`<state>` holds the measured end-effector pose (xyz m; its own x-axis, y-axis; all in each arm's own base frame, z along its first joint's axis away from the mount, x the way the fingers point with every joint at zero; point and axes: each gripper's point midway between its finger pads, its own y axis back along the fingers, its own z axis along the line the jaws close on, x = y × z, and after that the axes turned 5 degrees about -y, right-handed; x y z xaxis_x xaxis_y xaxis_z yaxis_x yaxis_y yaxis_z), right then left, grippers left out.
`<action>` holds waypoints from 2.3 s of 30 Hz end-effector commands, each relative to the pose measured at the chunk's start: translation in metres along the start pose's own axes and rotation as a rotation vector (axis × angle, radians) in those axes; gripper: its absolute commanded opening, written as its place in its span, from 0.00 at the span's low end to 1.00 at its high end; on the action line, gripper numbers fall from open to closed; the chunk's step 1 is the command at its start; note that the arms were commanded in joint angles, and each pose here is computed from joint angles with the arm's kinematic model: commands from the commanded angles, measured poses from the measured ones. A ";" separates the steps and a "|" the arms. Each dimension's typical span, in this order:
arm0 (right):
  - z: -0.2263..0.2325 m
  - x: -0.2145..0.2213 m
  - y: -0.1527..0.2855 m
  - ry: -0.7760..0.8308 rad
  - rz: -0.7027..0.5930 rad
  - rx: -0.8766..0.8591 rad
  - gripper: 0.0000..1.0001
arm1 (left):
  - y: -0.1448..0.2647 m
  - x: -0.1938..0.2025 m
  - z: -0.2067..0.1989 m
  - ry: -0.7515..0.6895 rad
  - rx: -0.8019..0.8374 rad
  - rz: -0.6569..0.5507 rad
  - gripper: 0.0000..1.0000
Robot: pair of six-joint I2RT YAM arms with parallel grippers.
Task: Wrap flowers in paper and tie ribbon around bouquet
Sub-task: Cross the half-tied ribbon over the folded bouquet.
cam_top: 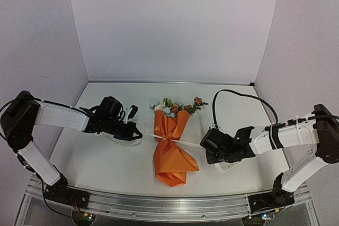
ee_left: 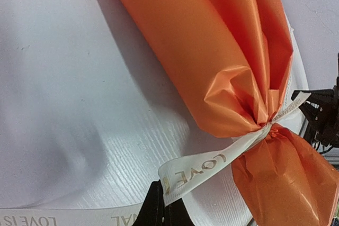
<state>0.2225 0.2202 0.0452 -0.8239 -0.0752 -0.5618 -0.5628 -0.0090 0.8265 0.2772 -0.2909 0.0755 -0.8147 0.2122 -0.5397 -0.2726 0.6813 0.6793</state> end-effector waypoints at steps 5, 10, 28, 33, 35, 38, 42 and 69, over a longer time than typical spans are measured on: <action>-0.046 0.017 0.008 0.167 0.128 0.169 0.21 | 0.007 -0.015 0.000 -0.094 -0.024 0.043 0.00; -0.028 0.005 0.020 0.168 0.121 0.074 0.39 | 0.002 -0.018 -0.024 -0.138 0.087 0.079 0.00; 0.004 -0.032 0.043 0.031 0.162 -0.159 0.74 | -0.019 -0.021 -0.134 -0.406 0.379 0.245 0.02; 0.009 -0.034 0.034 -0.055 0.189 -0.211 0.76 | -0.033 -0.011 -0.149 -0.476 0.366 0.280 0.07; 0.014 -0.035 0.031 -0.073 0.196 -0.225 0.77 | -0.036 -0.009 -0.153 -0.488 0.369 0.293 0.15; 0.015 -0.035 0.028 -0.090 0.200 -0.231 0.77 | -0.038 -0.005 -0.162 -0.533 0.397 0.298 0.23; 0.011 -0.035 0.024 -0.113 0.201 -0.224 0.77 | -0.037 -0.005 -0.174 -0.548 0.446 0.297 0.32; -0.073 -0.006 0.014 -0.304 0.214 0.030 0.81 | -0.062 0.017 -0.205 -0.615 0.469 0.390 0.28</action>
<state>0.2305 0.1777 0.0560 -0.9315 0.1702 -0.3214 -0.3414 -0.1049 0.9340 0.1809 -0.4671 0.1186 -0.3853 0.7331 -0.5605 0.3058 0.6745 0.6720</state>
